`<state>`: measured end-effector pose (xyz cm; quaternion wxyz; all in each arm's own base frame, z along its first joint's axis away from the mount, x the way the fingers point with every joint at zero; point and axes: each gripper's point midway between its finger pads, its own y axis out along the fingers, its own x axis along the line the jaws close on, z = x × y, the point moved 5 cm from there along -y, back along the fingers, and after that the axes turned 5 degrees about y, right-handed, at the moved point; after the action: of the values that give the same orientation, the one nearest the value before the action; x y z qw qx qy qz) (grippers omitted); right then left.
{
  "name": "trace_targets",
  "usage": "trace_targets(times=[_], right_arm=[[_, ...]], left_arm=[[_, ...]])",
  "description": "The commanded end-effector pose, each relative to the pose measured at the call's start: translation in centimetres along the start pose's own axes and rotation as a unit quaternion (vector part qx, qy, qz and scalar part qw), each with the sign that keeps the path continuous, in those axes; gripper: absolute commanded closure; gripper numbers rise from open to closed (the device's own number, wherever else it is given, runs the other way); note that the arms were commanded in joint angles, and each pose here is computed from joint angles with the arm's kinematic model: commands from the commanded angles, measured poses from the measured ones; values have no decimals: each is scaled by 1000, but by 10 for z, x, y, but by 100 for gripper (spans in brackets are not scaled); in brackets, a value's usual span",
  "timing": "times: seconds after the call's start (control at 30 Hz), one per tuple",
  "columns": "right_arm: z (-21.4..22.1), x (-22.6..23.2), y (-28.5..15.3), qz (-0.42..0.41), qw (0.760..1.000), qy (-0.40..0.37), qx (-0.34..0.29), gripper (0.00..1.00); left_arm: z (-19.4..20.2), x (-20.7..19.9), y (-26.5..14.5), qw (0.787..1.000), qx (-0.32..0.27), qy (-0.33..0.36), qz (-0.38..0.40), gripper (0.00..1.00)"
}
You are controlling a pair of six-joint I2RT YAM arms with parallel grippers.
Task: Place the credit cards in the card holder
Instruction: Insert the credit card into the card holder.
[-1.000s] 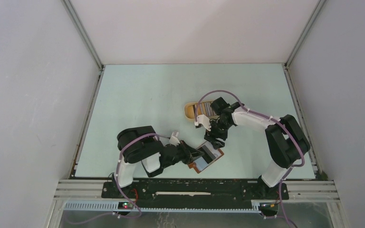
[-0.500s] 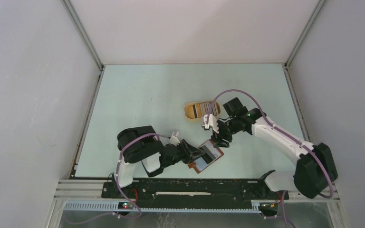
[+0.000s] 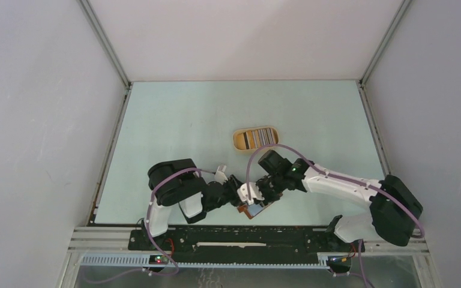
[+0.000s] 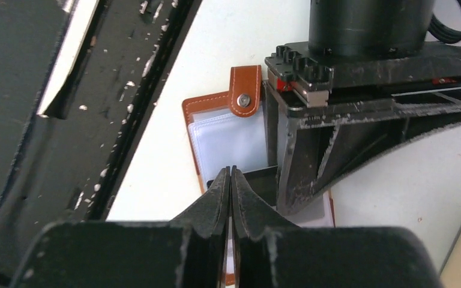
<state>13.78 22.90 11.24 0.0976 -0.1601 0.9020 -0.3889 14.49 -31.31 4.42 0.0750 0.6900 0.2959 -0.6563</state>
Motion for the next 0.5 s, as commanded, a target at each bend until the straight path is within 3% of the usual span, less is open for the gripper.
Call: trace_targets(times=[0.0, 0.47], right_arm=[[-2, -18, 17, 46, 998, -23, 34, 91], [13, -13, 48, 55, 991, -78, 95, 91]], left_arm=[[-2, 7, 4, 1000, -3, 20, -14, 59], [-3, 8, 4, 1000, -4, 21, -14, 58]])
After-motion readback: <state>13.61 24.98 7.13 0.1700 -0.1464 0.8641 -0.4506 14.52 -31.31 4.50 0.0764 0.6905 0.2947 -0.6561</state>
